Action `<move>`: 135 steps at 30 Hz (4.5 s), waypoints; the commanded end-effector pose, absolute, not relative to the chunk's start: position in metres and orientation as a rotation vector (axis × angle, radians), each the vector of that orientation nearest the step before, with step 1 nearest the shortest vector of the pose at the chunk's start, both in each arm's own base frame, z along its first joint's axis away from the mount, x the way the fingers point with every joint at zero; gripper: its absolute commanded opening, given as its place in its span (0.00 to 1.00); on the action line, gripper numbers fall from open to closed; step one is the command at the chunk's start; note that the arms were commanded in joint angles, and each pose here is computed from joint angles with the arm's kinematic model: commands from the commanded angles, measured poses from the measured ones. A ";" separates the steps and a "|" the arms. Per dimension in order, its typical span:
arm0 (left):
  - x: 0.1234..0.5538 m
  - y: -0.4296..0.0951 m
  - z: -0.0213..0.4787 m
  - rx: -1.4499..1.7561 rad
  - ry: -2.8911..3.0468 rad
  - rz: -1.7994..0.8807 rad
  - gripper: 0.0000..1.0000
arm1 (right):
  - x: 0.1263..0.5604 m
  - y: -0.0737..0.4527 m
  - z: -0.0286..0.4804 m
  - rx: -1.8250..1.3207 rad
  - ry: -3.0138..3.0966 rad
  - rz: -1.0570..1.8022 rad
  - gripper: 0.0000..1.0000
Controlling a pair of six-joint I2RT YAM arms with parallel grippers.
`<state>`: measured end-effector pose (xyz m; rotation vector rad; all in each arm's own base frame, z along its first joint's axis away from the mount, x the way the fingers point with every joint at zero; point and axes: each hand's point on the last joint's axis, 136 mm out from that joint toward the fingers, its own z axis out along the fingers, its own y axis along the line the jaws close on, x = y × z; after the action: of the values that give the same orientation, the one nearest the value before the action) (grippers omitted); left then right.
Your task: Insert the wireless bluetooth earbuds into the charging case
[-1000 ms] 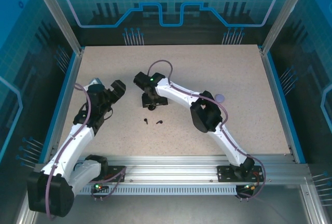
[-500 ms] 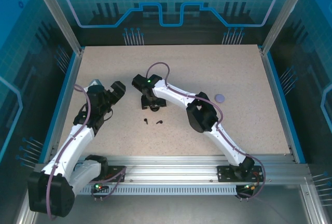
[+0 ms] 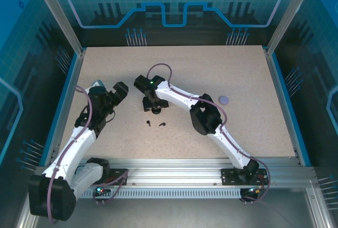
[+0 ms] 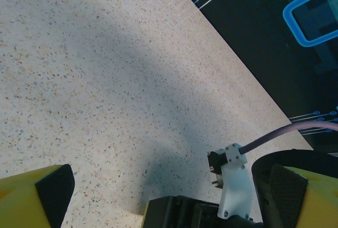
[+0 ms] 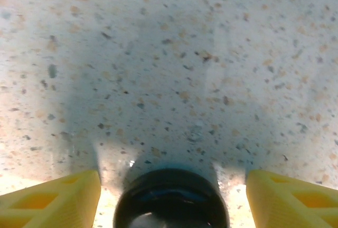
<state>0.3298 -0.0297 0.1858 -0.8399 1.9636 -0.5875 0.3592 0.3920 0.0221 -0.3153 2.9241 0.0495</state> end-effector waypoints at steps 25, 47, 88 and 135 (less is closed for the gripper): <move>0.345 -0.039 0.191 -0.823 1.959 -0.667 0.99 | 0.341 0.362 0.028 -0.585 2.895 0.007 0.40; 0.353 -0.067 0.197 -0.749 2.025 -0.799 0.99 | 0.313 0.232 0.017 0.659 2.973 -0.107 0.48; 0.352 -0.103 0.221 -0.515 2.097 -0.851 0.99 | 0.311 0.235 0.018 -0.757 2.974 -0.151 0.75; 0.358 -0.122 0.223 -0.470 2.114 -0.847 0.99 | 0.275 0.224 0.015 -0.830 3.042 -0.164 0.54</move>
<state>0.3538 -0.1186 0.2102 -0.5083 2.1371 -0.8555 0.3029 0.2413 0.0161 -0.7462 2.9628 -0.0657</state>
